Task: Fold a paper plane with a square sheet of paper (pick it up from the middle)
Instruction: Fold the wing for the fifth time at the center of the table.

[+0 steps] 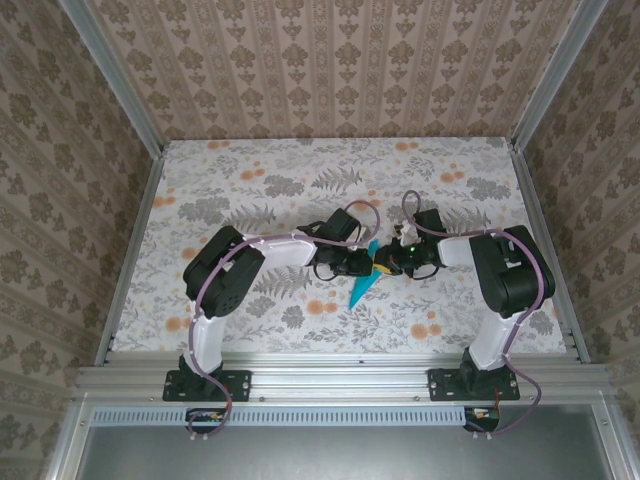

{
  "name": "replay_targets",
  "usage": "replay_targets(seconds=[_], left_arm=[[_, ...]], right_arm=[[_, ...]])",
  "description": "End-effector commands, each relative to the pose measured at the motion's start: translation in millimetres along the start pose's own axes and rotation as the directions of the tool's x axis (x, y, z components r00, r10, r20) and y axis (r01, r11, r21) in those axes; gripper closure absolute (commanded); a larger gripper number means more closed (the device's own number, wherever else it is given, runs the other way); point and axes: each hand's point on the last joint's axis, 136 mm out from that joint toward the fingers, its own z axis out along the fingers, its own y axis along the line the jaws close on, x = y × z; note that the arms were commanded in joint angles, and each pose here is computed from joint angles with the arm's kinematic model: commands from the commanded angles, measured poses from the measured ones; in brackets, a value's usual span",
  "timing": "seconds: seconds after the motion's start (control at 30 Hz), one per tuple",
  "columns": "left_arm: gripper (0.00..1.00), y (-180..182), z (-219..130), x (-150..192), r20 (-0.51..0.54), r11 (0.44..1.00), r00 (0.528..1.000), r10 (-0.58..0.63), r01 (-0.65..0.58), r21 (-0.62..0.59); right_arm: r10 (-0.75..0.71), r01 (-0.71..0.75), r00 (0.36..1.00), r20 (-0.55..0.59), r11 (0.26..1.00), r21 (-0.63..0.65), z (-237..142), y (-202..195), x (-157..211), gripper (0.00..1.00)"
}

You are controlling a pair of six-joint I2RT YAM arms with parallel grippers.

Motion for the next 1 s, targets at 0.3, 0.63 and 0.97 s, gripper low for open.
replay_targets(seconds=[0.3,0.63,0.97], left_arm=[[0.6,-24.1,-37.8,1.7,0.03,0.998,0.997,0.066,-0.066,0.008],[0.59,12.0,-50.2,48.9,-0.026,0.978,0.997,0.075,-0.079,-0.192],[0.6,17.5,-33.6,73.5,-0.082,0.952,0.99,0.111,-0.129,-0.279]], right_arm=[[-0.012,0.012,1.0,-0.027,1.0,0.01,2.5,-3.3,7.0,0.89],[-0.028,0.027,0.999,-0.029,0.999,-0.017,0.1,0.5,11.9,0.94],[-0.035,0.035,0.999,-0.026,0.999,-0.027,-2.8,3.1,14.6,0.97]])
